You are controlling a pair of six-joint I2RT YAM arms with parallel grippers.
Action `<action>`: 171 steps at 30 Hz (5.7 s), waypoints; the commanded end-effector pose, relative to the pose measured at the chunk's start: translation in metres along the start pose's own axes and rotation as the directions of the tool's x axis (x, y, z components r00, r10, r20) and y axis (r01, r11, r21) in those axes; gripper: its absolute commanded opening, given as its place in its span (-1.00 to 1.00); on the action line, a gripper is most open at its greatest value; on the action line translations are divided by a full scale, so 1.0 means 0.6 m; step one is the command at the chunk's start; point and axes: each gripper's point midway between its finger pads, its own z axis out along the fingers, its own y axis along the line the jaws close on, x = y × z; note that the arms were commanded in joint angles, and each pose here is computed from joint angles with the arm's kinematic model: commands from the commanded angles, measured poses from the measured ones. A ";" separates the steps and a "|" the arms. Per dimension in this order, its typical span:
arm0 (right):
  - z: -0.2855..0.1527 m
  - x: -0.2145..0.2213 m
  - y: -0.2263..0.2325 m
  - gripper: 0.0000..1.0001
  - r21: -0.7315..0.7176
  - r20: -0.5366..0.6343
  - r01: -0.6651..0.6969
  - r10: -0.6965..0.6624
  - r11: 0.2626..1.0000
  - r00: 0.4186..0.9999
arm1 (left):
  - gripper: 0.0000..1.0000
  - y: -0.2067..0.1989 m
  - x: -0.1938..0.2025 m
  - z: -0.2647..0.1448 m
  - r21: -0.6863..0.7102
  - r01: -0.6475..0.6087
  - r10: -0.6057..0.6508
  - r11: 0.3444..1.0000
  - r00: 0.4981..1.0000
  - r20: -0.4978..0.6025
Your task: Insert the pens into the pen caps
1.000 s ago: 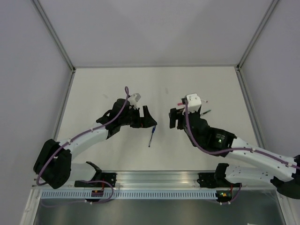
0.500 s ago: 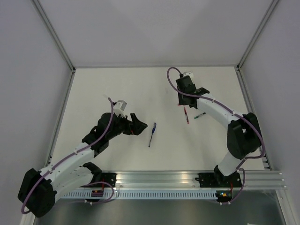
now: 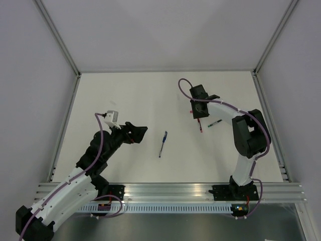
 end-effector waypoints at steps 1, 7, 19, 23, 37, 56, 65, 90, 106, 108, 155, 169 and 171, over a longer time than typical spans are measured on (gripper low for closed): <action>0.017 0.001 0.010 -0.22 -0.019 0.001 0.007 -0.007 1.000 1.000 | 0.99 0.015 0.004 0.007 -0.043 -0.025 0.025 0.999 1.000 -0.008; 0.037 0.020 0.000 -0.23 0.023 -0.036 0.017 -0.016 1.000 0.999 | 0.99 0.020 0.012 0.012 -0.056 -0.029 0.028 0.998 0.999 -0.028; 0.056 0.072 0.009 -0.35 -0.017 -0.116 0.010 -0.011 1.000 0.993 | 0.99 0.006 0.016 0.013 -0.006 -0.039 0.039 0.999 0.998 -0.043; 0.049 0.080 0.010 -0.73 -0.027 -0.130 -0.002 -0.002 1.000 0.992 | 0.99 -0.012 0.023 0.018 0.052 -0.039 0.042 0.998 0.996 -0.072; -0.125 -0.007 0.131 -1.00 -0.483 0.095 -0.116 0.184 0.868 0.978 | 0.88 -0.103 0.045 0.005 0.369 -0.005 0.057 0.929 0.990 -0.131; -0.512 0.003 0.370 -1.00 -0.890 0.362 0.153 0.464 0.429 0.809 | 0.70 -0.134 0.048 -0.012 0.476 0.013 0.063 0.879 0.988 -0.144; -0.536 0.003 0.383 -1.00 -0.896 0.370 0.161 0.492 0.415 0.788 | -0.21 -0.141 0.039 -0.021 0.492 0.012 0.055 0.871 0.991 -0.122; -0.438 -0.237 0.157 0.52 -0.354 0.703 -0.051 0.302 0.934 0.644 | -0.95 -0.026 0.006 -0.009 0.079 0.030 -0.027 0.996 0.999 -0.029; -0.024 -0.301 0.179 0.24 -0.127 0.437 0.097 -0.032 0.987 0.899 | -0.95 -0.015 -0.020 -0.032 0.040 0.032 -0.034 0.999 0.998 0.054; 0.012 -0.297 0.172 0.23 -0.119 0.409 0.097 -0.040 0.988 0.912 | -0.95 -0.014 -0.019 -0.032 0.038 0.032 -0.034 0.999 0.998 0.051; 0.117 -0.148 0.159 -0.67 -0.205 0.157 0.038 -0.006 0.978 0.988 | -0.95 0.004 -0.015 -0.028 -0.025 0.010 -0.009 1.000 1.000 0.028; -0.026 -0.017 0.183 -1.00 -0.349 0.126 -0.019 0.067 0.937 0.990 | -0.95 -0.031 0.011 -0.010 0.097 0.017 -0.012 0.995 0.999 -0.048; -0.054 -0.022 0.185 -1.00 -0.337 0.175 -0.012 0.075 0.942 0.982 | -0.95 -0.039 0.020 -0.004 0.126 0.019 -0.010 0.992 0.997 -0.074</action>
